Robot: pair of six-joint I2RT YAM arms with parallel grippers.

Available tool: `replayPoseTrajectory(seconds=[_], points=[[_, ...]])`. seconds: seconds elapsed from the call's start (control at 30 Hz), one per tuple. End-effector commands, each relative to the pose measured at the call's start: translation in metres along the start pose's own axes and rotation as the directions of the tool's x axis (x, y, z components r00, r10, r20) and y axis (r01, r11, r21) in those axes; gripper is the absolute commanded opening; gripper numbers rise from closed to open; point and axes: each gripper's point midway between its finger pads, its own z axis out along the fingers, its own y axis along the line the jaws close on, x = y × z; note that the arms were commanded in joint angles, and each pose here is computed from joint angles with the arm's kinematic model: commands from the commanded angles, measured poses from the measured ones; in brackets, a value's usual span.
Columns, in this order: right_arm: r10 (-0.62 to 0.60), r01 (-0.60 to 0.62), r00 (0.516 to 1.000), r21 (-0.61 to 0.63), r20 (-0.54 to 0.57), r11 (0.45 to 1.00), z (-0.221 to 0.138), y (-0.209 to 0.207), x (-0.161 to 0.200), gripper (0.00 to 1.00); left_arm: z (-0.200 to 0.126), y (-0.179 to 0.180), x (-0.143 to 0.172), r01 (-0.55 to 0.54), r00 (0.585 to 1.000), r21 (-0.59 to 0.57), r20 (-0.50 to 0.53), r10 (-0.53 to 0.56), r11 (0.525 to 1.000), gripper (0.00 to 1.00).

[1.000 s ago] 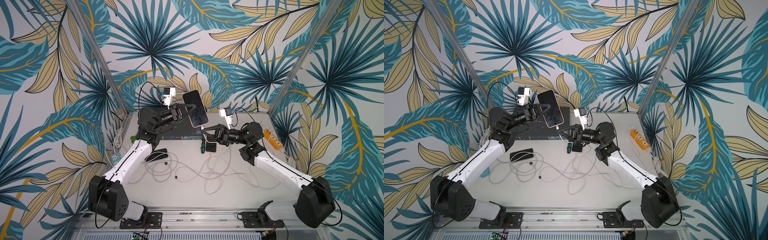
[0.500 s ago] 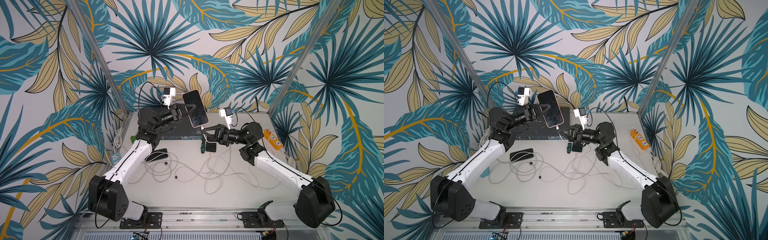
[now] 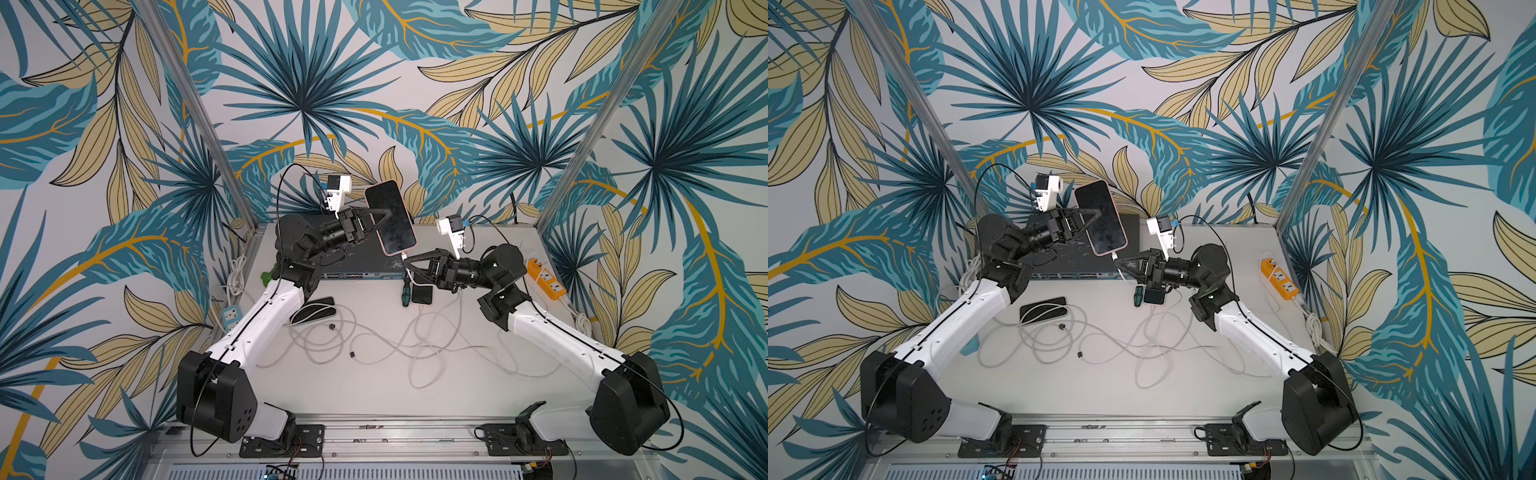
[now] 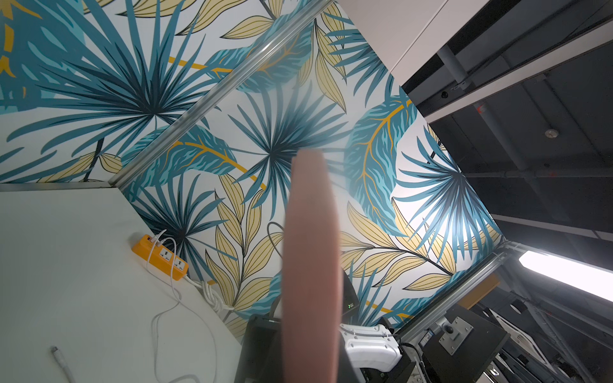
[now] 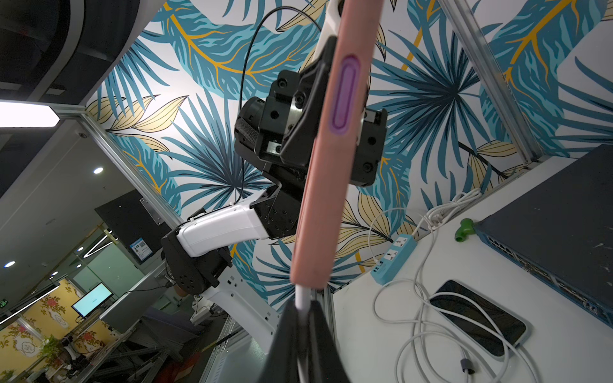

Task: Plug the charging cable into the phone
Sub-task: Insert the charging cable into the phone.

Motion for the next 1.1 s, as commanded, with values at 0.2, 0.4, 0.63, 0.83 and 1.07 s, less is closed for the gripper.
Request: replayPoseTrajectory(seconds=[0.2, 0.4, 0.63, 0.83, 1.07], points=[[-0.012, 0.012, 1.000, 0.004, 0.027, 1.000, 0.000, -0.001, -0.009, 0.00, 0.000, -0.036, 0.009, -0.107, 0.994, 0.071, -0.023, 0.109, 0.992, 0.00], [0.005, -0.006, 0.999, 0.018, 0.038, 1.000, -0.001, -0.005, -0.011, 0.00, 0.002, -0.034, 0.015, -0.110, 0.993, 0.063, -0.037, 0.112, 0.992, 0.00], [0.000, -0.001, 0.999, 0.024, 0.050, 1.000, -0.002, -0.005, -0.014, 0.00, 0.003, -0.029, 0.022, -0.109, 0.992, 0.050, -0.056, 0.111, 0.993, 0.00], [-0.006, 0.005, 0.999, 0.025, 0.054, 1.000, -0.003, -0.005, -0.017, 0.00, 0.001, -0.018, 0.032, -0.093, 0.992, 0.035, -0.081, 0.096, 0.995, 0.00], [-0.017, 0.017, 0.999, 0.016, 0.050, 1.000, -0.002, -0.002, -0.020, 0.00, 0.002, -0.007, 0.052, -0.062, 0.990, 0.037, -0.128, 0.066, 0.997, 0.00]])
